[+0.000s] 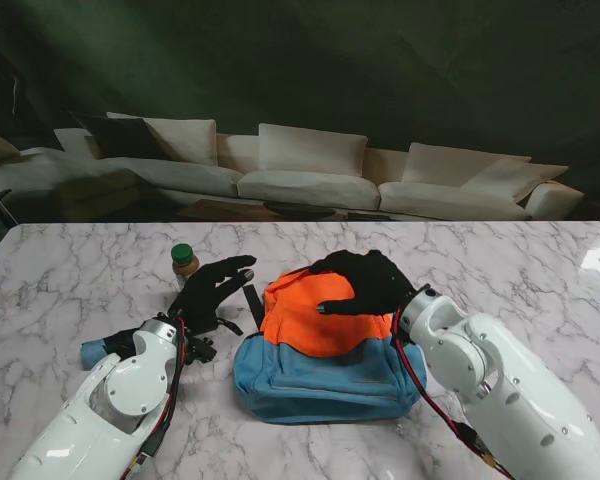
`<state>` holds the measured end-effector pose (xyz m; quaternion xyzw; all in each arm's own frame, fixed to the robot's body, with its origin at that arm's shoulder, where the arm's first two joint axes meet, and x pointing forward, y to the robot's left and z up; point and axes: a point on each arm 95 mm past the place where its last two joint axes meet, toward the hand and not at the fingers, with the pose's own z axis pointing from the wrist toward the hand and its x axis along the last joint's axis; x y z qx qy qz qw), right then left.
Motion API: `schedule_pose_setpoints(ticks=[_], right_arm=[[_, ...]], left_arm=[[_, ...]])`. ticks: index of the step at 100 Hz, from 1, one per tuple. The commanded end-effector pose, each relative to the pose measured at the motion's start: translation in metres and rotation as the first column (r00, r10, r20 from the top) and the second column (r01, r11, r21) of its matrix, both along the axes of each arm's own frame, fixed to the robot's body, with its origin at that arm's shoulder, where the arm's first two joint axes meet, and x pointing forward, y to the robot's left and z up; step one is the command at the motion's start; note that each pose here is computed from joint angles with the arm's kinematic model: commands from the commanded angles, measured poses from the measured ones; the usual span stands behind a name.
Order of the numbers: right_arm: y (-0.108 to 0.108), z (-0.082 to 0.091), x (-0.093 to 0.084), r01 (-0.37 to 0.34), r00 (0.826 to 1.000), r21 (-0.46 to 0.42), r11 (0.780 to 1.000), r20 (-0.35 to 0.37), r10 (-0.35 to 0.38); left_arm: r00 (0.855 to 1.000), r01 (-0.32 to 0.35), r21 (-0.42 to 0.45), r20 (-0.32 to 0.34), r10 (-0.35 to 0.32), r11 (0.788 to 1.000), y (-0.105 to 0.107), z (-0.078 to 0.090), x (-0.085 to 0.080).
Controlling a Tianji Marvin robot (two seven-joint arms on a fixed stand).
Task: Put the umbrella and water cup into the side pockets of the backpack
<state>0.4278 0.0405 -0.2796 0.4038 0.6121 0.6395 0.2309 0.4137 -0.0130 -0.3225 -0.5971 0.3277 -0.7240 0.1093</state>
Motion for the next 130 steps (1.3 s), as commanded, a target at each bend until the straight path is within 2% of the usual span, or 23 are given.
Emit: schedule_pose_setpoints(ticks=[1,13,31,43,52,76,98,111,130], right_arm=[[-0.006,0.008,0.019,0.007,1.000,-0.004,1.000,0.004,-0.007],[-0.003,0.005,0.044,0.009,1.000,-0.009,1.000,-0.025,-0.010],[0.001,0.001,0.072,0.014,0.997,-0.039,0.999,-0.072,-0.016],[0.003,-0.006,0.085,0.035,0.993,-0.097,0.995,-0.106,-0.045],[0.002,-0.012,0.094,0.073,0.990,-0.156,0.985,-0.104,-0.090],[-0.014,-0.030,0.106,0.185,0.969,-0.293,0.938,-0.102,-0.223],[-0.022,-0.049,0.110,0.234,0.955,-0.360,0.903,-0.091,-0.284],[-0.022,-0.058,0.114,0.268,0.940,-0.388,0.882,-0.095,-0.327],[-0.018,-0.063,0.122,0.286,0.928,-0.384,0.878,-0.117,-0.353]], left_arm=[[1.000,0.013,0.001,-0.006,-0.012,1.000,-0.002,-0.001,0.000],[1.000,0.014,0.001,-0.006,-0.014,1.000,-0.002,-0.001,0.000],[1.000,0.017,0.001,-0.004,-0.017,1.000,-0.002,-0.001,0.000],[1.000,0.019,0.003,-0.004,-0.019,1.000,-0.002,-0.001,-0.001],[1.000,0.021,0.004,-0.001,-0.021,1.000,-0.002,-0.001,0.000],[1.000,0.025,0.005,-0.002,-0.025,1.000,-0.002,-0.001,-0.001],[1.000,0.030,0.007,-0.006,-0.030,1.000,-0.002,-0.002,-0.001],[0.999,0.032,0.010,-0.008,-0.032,0.999,-0.003,-0.003,-0.001],[1.000,0.030,0.014,-0.010,-0.030,0.999,-0.003,-0.003,0.000]])
